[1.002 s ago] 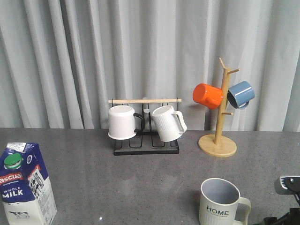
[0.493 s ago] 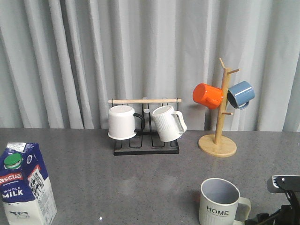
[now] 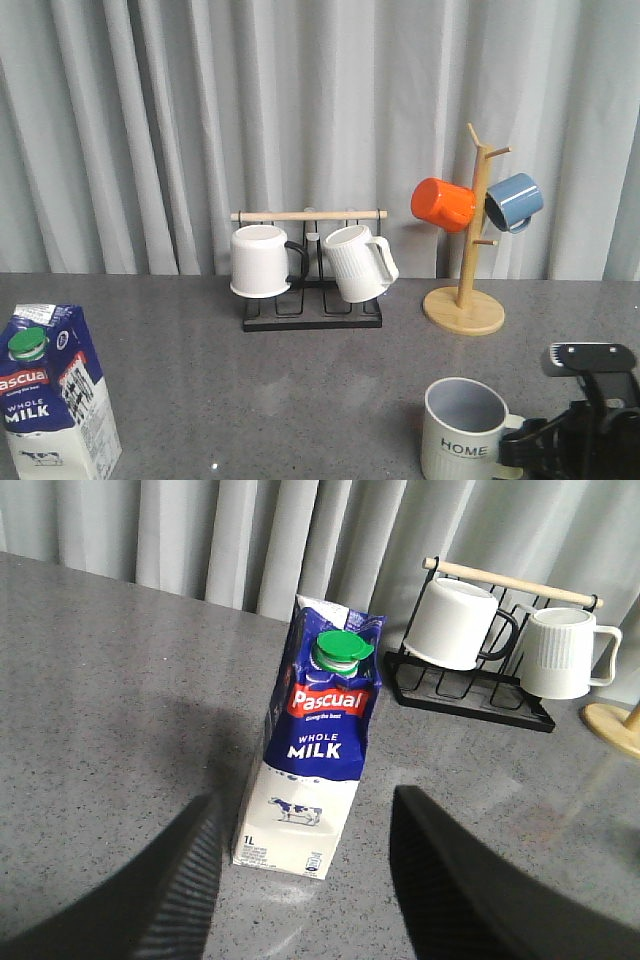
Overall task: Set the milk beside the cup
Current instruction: 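Grasp the white HOME mug by its handle with the right gripper, then slide the mug toward the milk carton and open the right gripper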
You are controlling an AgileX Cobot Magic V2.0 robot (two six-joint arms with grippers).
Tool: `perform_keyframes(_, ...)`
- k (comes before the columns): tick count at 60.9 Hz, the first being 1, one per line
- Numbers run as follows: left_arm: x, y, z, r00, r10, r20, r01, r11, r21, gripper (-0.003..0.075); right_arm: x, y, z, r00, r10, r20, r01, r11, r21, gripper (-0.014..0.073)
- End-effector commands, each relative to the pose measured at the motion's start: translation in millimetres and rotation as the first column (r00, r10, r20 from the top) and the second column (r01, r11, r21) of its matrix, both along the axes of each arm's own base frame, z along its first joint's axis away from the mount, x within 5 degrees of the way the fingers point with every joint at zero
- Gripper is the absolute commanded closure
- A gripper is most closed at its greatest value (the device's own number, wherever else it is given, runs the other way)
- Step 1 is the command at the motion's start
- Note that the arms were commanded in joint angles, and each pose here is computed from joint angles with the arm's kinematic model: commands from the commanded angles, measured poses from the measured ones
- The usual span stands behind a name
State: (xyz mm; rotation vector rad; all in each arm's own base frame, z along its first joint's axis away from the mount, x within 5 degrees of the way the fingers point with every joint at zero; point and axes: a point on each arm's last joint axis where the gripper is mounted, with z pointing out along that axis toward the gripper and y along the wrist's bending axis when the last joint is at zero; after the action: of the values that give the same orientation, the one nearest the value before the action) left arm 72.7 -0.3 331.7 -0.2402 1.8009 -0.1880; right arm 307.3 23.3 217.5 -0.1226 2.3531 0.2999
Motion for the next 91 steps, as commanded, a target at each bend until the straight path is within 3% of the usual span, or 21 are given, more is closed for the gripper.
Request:
perform_keyframes(1,2.3,0.0,16.6,0.995,0.0,0.095,0.0,1.0,-0.001,0.0343,13.5,8.6,8.8,0.998,0.019,0.064,-0.017,0.999,-0.034,0.0197)
perform_keyframes(7,2.3,0.0,16.5,0.996,0.0,0.094,0.0,1.0,-0.001,0.0343,23.9,22.5,-3.6,0.995,0.055,0.086,-0.045,0.992,-0.115,0.027)
perform_keyframes(15,2.2,0.0,16.0,0.996,-0.001,0.088,0.001,1.0,-0.001,0.0343,30.7,37.4,-14.4,0.988,0.085,0.126,-0.056,0.975,-0.216,0.0456)
perform_keyframes(22,2.1,0.0,15.5,0.997,-0.001,0.083,0.001,1.0,-0.001,0.0343,31.9,45.8,-16.8,0.985,0.091,0.146,-0.054,0.969,-0.243,0.0613)
perform_keyframes(35,2.1,0.0,15.5,0.997,-0.001,0.083,0.001,1.0,-0.001,0.0343,26.2,50.2,6.6,0.974,0.108,0.199,-0.065,0.975,-0.213,0.0602)
perform_keyframes(51,2.1,0.0,15.3,0.997,-0.001,0.081,0.001,1.0,-0.001,0.0343,42.6,78.6,68.1,0.933,0.245,0.262,-0.243,0.969,-0.042,0.0598)
perform_keyframes(68,2.1,0.0,15.1,0.997,-0.001,0.079,0.001,1.0,-0.001,0.0343,65.5,125.1,37.0,0.918,0.334,0.214,-0.326,0.942,-0.075,0.0595)
perform_keyframes(81,2.0,-0.1,15.0,0.997,-0.001,0.077,0.001,1.0,-0.001,0.0343,69.1,131.1,14.1,0.93,0.337,0.144,-0.332,0.941,-0.062,0.0582)
perform_keyframes(91,2.0,-0.1,15.0,0.997,-0.001,0.077,0.001,1.0,-0.002,0.0343,63.4,134.2,10.8,0.911,0.402,0.095,-0.399,0.915,-0.057,0.0508)
